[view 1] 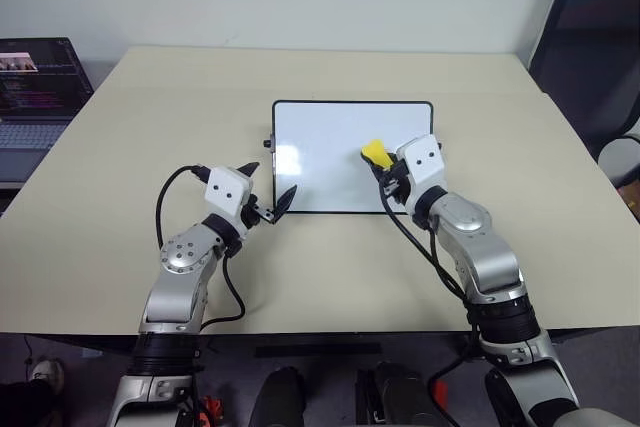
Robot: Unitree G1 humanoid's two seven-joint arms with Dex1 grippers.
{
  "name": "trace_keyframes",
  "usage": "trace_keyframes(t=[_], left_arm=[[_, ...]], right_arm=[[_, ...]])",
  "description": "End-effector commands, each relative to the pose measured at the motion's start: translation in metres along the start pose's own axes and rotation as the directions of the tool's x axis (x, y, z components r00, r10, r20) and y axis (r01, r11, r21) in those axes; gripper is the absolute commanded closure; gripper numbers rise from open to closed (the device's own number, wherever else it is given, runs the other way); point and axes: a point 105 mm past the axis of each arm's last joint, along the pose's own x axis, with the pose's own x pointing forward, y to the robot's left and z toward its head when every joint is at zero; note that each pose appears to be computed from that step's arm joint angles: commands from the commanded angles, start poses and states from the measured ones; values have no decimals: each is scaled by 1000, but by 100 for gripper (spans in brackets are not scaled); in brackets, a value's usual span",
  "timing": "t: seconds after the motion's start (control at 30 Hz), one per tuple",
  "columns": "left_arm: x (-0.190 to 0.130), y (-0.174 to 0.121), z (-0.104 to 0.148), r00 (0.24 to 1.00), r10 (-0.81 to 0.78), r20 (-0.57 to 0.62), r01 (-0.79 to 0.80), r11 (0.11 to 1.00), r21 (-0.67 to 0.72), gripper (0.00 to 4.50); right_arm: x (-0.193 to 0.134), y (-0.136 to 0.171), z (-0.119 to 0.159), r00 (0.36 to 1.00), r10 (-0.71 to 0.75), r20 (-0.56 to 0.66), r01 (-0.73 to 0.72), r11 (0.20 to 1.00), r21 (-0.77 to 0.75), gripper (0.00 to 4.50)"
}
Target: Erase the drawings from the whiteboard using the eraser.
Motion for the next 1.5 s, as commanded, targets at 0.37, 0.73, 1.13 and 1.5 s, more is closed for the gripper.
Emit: trace_keyframes(t=[0.37,0.73,1.13,1.5], left_arm=[[9,-3,19,996,-62,57,60,997,42,0],[22,-84,71,813,-546,203,554,832,25,0],[5,-113,42,652,-750,111,750,660,46,0],[17,-116,33,674,-733,94,724,680,113,0]], right_arm=[[-40,-73,-4,943,-332,21,333,940,-71,337],[-88,-118,-43,832,-526,-179,515,851,-105,337],[-96,-114,-89,795,-444,-414,503,864,38,337],[-98,-114,-105,775,-422,-470,518,850,93,337]])
